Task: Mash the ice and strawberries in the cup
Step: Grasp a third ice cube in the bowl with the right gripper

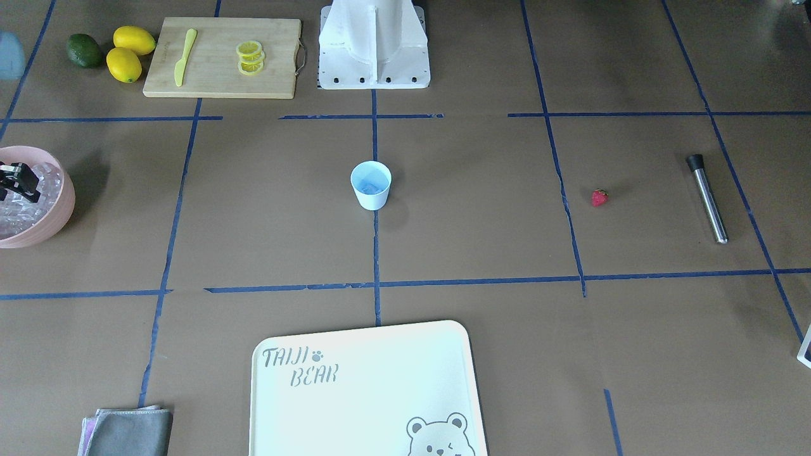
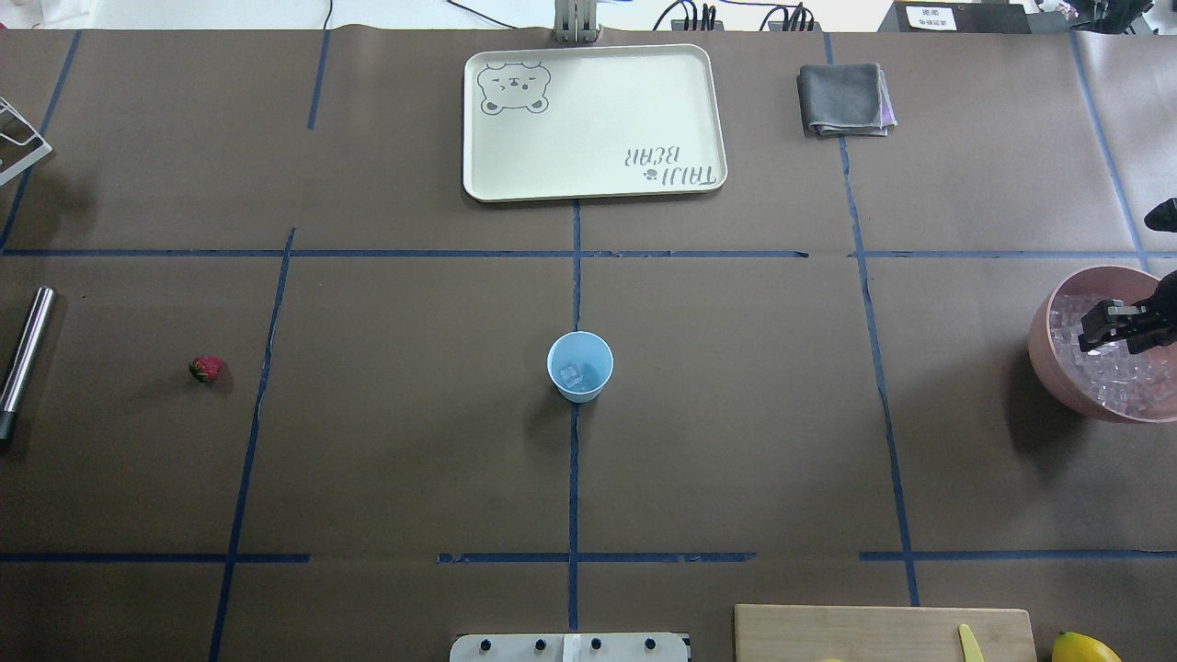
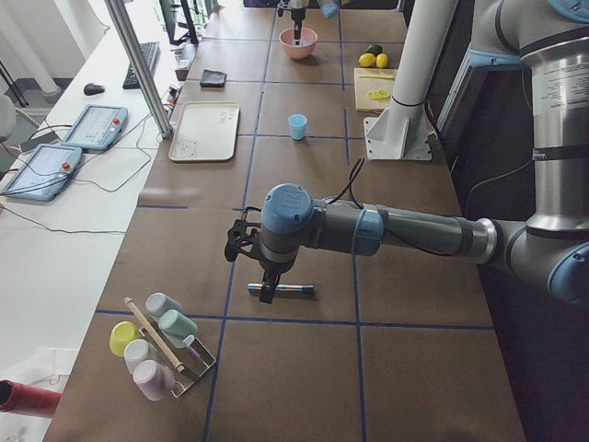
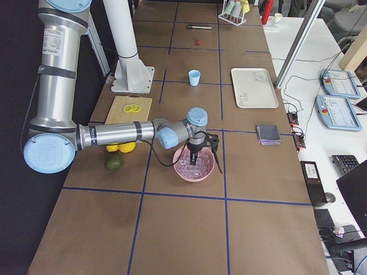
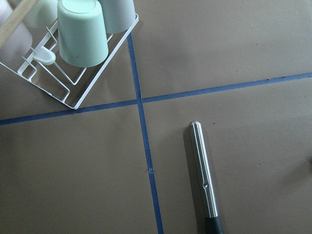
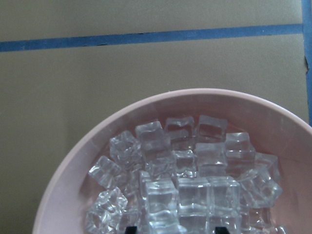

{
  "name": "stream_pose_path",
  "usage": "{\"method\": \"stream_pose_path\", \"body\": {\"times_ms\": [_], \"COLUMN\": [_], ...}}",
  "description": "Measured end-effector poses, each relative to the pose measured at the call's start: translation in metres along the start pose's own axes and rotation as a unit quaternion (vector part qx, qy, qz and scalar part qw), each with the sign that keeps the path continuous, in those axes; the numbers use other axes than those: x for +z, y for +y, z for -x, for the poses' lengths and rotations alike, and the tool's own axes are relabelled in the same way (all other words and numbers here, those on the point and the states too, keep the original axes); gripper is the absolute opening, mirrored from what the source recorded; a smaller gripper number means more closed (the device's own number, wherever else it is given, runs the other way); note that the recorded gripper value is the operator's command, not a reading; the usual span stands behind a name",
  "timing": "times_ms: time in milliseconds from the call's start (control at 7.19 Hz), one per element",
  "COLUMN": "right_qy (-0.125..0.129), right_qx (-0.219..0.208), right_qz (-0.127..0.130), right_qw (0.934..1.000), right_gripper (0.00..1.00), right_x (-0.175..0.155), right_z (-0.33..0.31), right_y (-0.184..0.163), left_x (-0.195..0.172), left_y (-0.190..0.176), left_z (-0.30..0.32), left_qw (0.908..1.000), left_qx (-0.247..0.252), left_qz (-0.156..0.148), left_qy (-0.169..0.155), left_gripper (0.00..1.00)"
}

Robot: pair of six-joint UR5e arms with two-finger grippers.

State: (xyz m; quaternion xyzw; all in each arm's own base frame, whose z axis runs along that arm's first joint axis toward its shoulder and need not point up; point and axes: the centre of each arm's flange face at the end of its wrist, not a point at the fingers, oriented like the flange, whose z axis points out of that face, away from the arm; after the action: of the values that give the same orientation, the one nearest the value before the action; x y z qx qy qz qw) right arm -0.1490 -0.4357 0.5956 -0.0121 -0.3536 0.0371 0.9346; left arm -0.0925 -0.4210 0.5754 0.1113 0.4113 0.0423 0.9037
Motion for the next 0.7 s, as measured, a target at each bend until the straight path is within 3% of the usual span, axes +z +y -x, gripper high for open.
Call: {"method": "stream_pose_path", "body": {"times_ms": [139,278,556,695], "right_qy": [0.001,0.001,0.002,0.001], "right_qx": [-0.002,-0.003,-0.003,-0.003], "right_qz": [0.003,0.005,0.006,0.006], "right_qw": [1.0000,1.0000,1.0000,1.0000], "right_gripper": [0.60,0.47,0.11,0.02], "right_x": [0.0024,0.0047,0.0059,0.0055], "right_z": [0.0014,0.0023,0.0030,0.0033], "right_y": [0.0012,0.0019,0.0018,0.0015], "left_x": [0.0000,-0.0001,0.0000,0.0000], "left_y": [-0.0001,-0.0002,-0.0001,0.0000], "left_z": [-0.0001,-0.0001,0.0000,0.0000], "left_qw": [1.0000,1.0000,1.0000,1.0000], "left_qx": [0.000,0.000,0.000,0.000], "left_qz": [0.000,0.000,0.000,0.000], "left_qy": [0.000,0.000,0.000,0.000], "left_gripper": [1.00,1.00,1.00,1.00]}}
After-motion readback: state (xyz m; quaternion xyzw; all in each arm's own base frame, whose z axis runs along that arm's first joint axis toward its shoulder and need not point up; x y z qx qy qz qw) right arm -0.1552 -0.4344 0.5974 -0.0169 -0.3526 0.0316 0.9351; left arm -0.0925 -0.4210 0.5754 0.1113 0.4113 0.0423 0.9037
